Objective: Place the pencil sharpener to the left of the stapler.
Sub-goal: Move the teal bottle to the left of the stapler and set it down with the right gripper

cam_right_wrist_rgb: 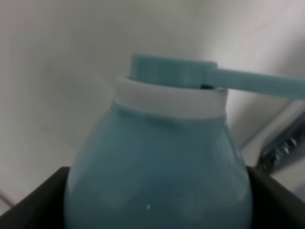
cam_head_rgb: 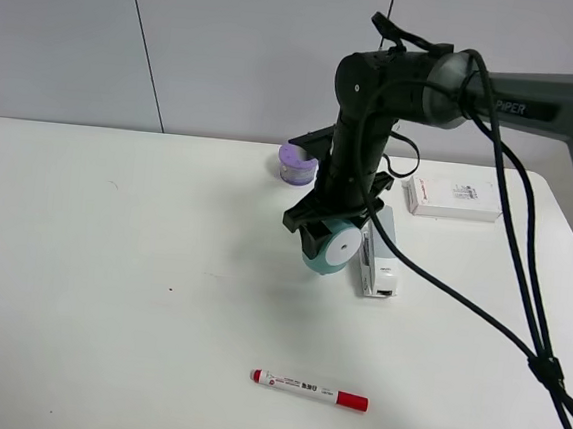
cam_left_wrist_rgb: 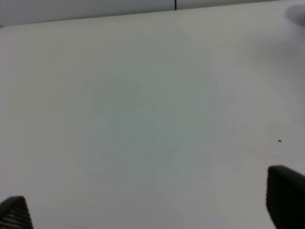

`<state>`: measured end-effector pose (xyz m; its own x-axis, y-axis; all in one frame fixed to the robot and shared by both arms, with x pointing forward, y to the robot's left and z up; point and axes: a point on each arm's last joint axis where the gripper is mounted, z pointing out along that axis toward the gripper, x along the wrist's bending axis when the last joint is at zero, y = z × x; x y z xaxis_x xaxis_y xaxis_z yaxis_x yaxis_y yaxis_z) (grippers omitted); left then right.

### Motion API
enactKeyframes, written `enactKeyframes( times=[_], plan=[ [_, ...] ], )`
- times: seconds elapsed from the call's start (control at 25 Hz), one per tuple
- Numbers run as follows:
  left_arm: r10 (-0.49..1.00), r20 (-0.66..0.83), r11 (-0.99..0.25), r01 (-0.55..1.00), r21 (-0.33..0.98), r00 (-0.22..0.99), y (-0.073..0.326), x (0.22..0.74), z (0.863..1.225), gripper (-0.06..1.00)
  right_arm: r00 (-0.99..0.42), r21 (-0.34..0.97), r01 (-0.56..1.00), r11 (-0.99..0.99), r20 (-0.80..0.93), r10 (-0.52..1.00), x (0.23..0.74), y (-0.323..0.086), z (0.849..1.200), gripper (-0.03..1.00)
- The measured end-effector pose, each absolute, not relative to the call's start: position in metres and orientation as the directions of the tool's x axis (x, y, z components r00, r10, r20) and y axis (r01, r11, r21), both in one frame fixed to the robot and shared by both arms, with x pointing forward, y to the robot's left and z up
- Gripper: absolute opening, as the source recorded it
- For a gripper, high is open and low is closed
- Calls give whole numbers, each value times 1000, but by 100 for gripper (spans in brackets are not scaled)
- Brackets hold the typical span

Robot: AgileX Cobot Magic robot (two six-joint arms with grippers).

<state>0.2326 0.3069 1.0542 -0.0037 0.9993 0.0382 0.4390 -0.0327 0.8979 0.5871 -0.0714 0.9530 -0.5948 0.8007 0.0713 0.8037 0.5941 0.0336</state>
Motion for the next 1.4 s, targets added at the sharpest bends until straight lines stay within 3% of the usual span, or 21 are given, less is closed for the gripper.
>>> enactKeyframes(
  times=[0.36,1.4],
  plan=[
    [999,38,-33,439,898,-4,307,233,1054,99,-578,21,816,578,70,813,593,-68,928,66],
    [999,38,-33,439,898,-4,307,233,1054,99,-580,42,814,579,58,812,598,-66,917,66]
  ],
)
